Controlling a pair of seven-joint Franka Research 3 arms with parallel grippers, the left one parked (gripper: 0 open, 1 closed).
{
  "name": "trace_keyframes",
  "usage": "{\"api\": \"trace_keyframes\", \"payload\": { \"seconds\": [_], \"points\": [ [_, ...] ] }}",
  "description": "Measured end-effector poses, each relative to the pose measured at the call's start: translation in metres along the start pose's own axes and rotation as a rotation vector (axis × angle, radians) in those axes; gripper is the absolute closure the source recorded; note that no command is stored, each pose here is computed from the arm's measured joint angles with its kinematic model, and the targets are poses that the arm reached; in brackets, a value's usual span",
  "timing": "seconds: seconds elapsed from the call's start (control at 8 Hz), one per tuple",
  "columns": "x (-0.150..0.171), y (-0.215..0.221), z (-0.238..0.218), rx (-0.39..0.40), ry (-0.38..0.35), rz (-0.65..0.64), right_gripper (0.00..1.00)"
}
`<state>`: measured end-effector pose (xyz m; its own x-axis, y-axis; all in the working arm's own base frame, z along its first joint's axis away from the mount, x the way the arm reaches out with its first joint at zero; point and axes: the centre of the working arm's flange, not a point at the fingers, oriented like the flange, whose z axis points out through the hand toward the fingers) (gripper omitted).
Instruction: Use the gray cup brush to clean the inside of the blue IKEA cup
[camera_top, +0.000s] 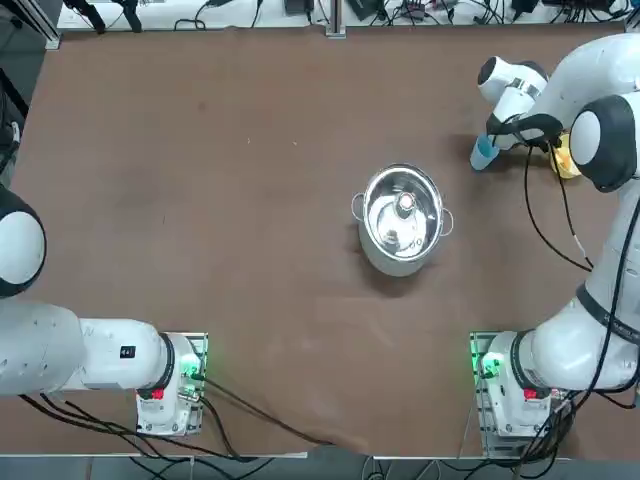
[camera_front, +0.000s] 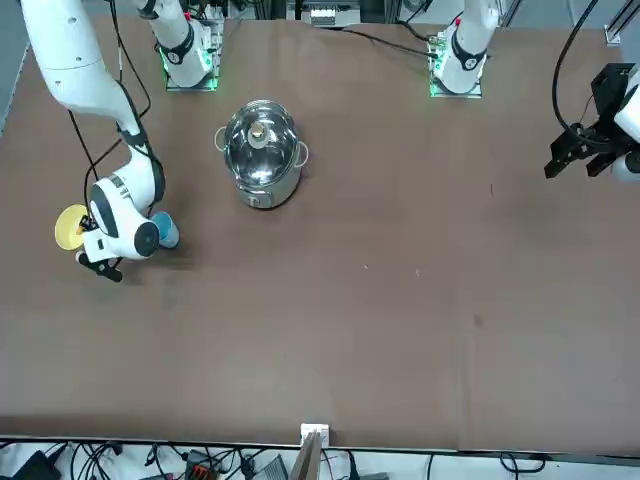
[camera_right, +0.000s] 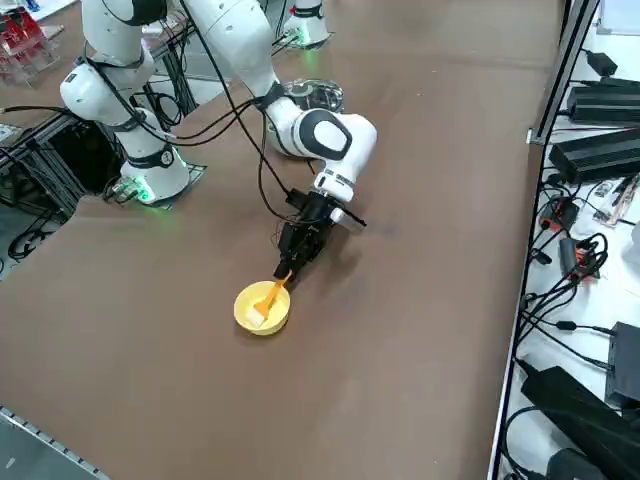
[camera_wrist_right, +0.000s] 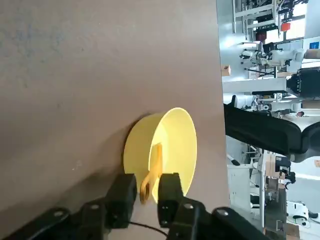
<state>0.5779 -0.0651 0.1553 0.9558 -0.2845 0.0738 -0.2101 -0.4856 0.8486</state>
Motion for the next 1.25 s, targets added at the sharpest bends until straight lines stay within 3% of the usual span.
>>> {"api": "trace_keyframes", "payload": {
  "seconds": [0.88,1.25],
  "points": [
    [0.0000,0.0000,-0.0001,0.000,0.000,0.005,0.85],
    [0.0009,0.0014,-0.0011,-0.005,0.004,0.008,0.97]
  ]
}}
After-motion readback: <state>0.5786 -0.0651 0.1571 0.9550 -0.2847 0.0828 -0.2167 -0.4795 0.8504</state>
